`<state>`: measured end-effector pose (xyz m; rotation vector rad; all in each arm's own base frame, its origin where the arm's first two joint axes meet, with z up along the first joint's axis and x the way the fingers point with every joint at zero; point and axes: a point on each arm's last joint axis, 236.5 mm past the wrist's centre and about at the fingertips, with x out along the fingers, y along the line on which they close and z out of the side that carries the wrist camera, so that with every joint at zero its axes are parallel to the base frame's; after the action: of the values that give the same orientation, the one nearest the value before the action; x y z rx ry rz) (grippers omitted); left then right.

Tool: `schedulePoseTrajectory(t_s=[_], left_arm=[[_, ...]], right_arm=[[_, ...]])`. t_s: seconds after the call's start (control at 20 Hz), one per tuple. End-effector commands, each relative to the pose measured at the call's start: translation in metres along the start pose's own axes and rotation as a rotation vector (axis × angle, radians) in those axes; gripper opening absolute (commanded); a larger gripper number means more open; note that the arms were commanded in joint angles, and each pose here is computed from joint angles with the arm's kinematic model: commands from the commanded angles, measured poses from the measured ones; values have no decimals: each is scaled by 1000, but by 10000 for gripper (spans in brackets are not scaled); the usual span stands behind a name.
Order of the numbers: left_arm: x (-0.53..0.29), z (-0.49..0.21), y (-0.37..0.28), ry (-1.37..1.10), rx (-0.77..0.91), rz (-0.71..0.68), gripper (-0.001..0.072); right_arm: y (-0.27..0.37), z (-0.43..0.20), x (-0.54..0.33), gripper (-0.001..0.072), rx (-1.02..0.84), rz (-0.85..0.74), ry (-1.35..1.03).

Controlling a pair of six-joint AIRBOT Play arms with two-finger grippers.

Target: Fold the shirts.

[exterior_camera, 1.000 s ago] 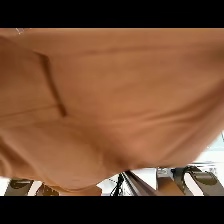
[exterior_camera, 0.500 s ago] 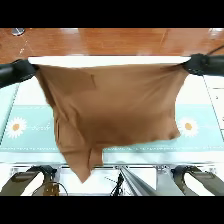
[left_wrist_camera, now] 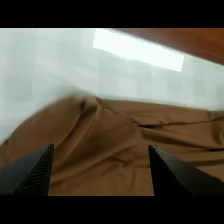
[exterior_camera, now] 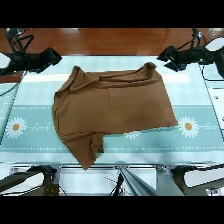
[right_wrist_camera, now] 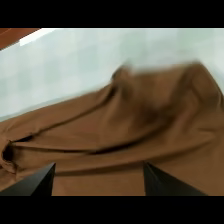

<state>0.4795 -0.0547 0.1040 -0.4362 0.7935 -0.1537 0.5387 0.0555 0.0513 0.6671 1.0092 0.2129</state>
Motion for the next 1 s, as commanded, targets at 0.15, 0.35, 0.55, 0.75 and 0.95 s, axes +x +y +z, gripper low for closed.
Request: schedulePoseTrajectory(t_s=[0.15,0.35,0.55,0.75,0.95], left_arm=[[-101,-145,171,667,-288,383,704],[-103,-229,167,642,-466,260,704],[-89,-282,125,582,-595,73,704],[-72,-313,104,558,-686,-16,704],[-70,-323,102,562,-686,-28,704]], right_arm=[[-150,-51,-103,627,-40,-382,289],[-200,-123,-123,626,198,-452,200],[-160,-194,-91,626,264,-209,85],[-133,-226,-84,626,304,-89,71],[-128,-230,-85,626,302,-74,84]])
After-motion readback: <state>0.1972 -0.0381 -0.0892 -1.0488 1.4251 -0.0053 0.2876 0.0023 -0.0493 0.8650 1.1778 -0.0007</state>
